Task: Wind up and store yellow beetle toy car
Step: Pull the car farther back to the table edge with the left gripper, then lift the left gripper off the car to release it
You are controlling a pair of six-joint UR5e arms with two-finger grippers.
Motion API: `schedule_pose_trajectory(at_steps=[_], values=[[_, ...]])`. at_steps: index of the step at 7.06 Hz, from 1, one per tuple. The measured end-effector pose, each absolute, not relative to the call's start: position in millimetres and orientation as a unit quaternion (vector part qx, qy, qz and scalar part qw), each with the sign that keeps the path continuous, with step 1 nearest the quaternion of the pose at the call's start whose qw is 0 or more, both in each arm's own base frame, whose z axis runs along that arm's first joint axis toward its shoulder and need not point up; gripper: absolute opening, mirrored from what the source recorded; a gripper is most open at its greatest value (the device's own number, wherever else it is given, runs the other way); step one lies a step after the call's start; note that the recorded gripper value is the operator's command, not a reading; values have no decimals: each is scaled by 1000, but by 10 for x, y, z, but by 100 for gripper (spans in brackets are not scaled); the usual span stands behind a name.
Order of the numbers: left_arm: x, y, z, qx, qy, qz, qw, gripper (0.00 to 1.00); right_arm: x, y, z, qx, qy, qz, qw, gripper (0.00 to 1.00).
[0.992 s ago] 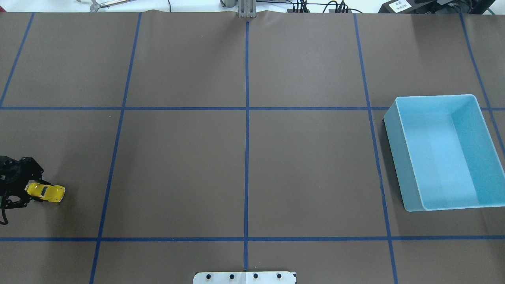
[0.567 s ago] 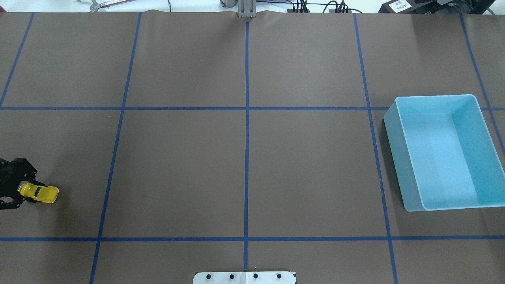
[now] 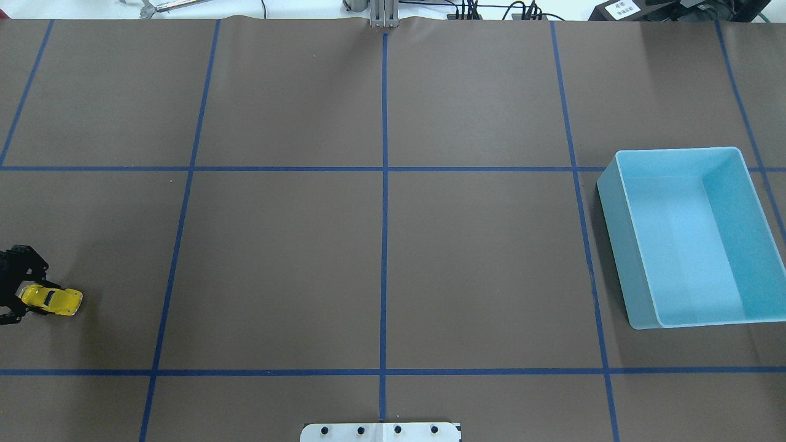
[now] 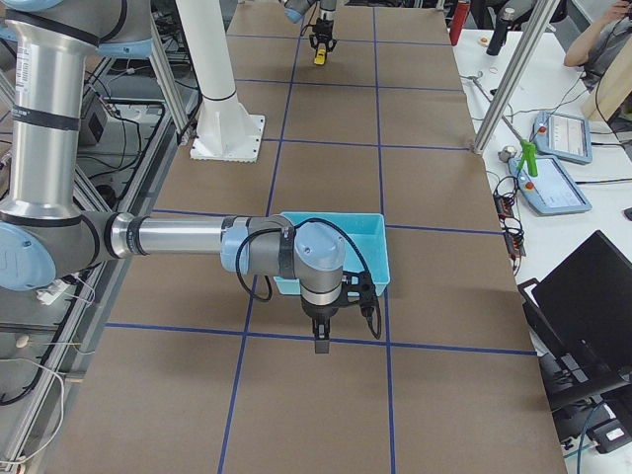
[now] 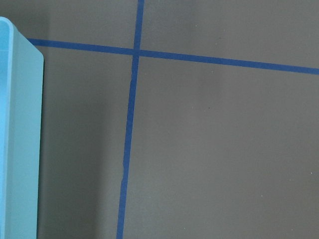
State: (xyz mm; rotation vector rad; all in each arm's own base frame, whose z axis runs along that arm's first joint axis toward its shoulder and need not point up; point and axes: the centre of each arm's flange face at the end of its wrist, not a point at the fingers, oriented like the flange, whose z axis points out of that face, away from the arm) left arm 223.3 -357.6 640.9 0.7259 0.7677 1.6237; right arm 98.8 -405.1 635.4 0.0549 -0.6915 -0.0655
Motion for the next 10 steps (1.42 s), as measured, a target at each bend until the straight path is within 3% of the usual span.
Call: schedule_pose_trajectory(at_steps=[7,8,9,10], values=[[2079,-3585,6560,311,322,692,566,16,989,-4051,6350,27,-339,-32,940,100],[2062,-3584,6572,312,322,692,566,38,988,-4051,6353,27,-339,-32,940,100],[2050,-3582,6582,313,320,694,564,99,988,-4051,6352,27,-339,-32,940,100],[2039,-3581,6600,315,316,700,557,100,988,-4051,6352,27,-339,-32,940,100]])
